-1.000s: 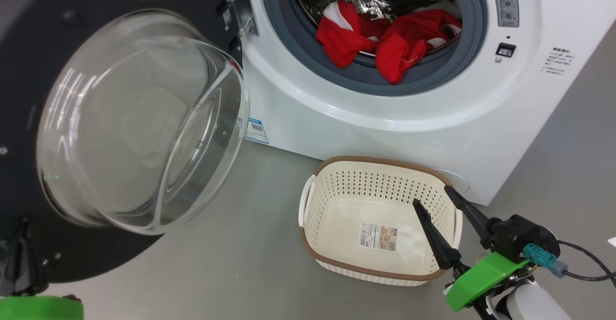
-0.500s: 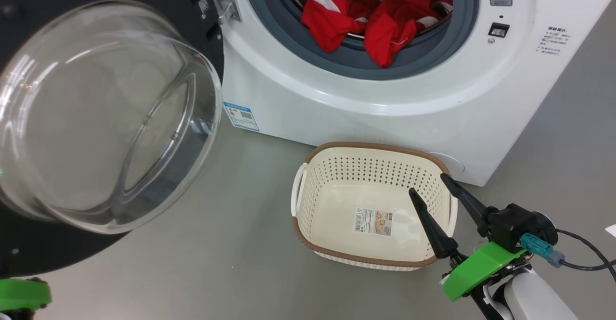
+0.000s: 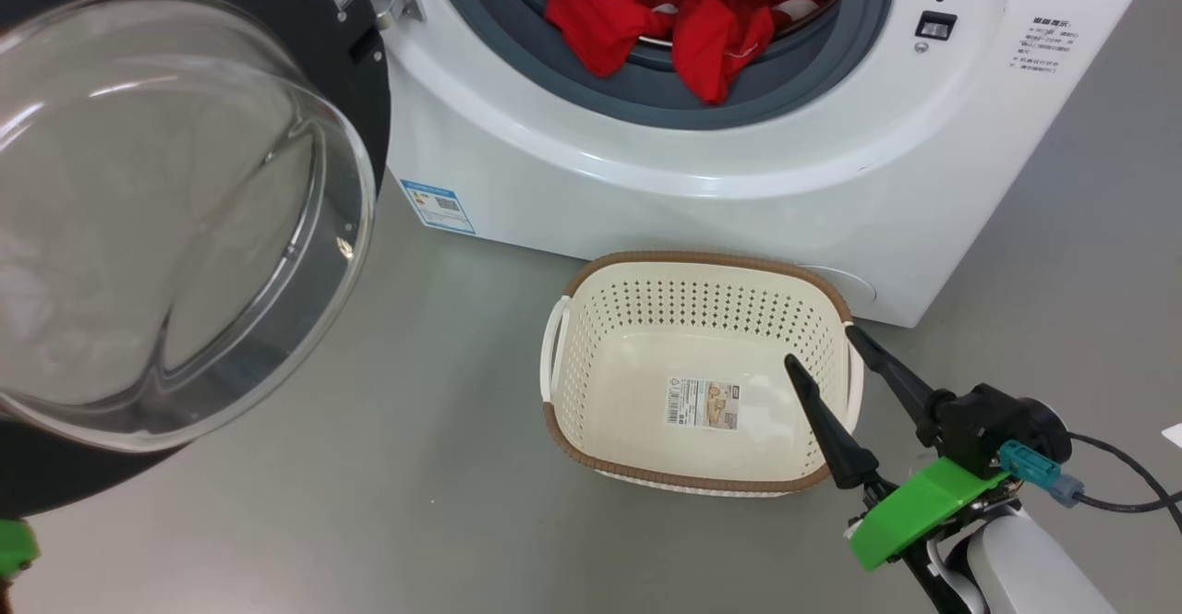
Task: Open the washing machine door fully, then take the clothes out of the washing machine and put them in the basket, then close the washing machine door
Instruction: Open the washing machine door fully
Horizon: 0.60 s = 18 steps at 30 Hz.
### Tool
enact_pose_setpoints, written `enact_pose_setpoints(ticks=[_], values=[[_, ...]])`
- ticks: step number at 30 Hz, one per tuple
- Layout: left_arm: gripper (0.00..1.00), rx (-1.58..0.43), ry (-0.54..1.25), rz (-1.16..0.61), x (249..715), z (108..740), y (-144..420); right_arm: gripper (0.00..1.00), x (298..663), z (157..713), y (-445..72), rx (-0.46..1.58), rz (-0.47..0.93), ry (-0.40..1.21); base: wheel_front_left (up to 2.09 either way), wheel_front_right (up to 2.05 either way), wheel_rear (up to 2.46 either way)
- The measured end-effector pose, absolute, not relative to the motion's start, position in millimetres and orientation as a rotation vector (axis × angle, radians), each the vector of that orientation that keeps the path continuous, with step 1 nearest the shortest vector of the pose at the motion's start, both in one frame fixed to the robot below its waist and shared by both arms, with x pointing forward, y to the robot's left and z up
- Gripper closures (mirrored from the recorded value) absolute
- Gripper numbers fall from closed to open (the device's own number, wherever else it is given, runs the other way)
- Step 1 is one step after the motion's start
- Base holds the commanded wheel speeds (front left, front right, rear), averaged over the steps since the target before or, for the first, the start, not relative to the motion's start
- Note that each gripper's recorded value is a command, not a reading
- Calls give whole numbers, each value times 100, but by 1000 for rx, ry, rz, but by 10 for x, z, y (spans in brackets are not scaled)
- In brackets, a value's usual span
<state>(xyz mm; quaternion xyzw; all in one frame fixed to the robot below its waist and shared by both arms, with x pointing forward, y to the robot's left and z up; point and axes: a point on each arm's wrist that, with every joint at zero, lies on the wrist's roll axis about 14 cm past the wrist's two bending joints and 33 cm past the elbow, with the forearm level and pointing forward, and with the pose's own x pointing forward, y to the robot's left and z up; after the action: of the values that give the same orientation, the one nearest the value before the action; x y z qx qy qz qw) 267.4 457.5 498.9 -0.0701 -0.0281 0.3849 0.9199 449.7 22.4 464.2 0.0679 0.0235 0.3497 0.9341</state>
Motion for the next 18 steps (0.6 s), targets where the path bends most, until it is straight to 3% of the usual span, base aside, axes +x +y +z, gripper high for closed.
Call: enact_pose_setpoints(ticks=[18], values=[[100, -148, -22, 842, 2709, 4929, 4790, 0, 4571, 4605, 201, 128, 710, 46, 0, 0, 0]])
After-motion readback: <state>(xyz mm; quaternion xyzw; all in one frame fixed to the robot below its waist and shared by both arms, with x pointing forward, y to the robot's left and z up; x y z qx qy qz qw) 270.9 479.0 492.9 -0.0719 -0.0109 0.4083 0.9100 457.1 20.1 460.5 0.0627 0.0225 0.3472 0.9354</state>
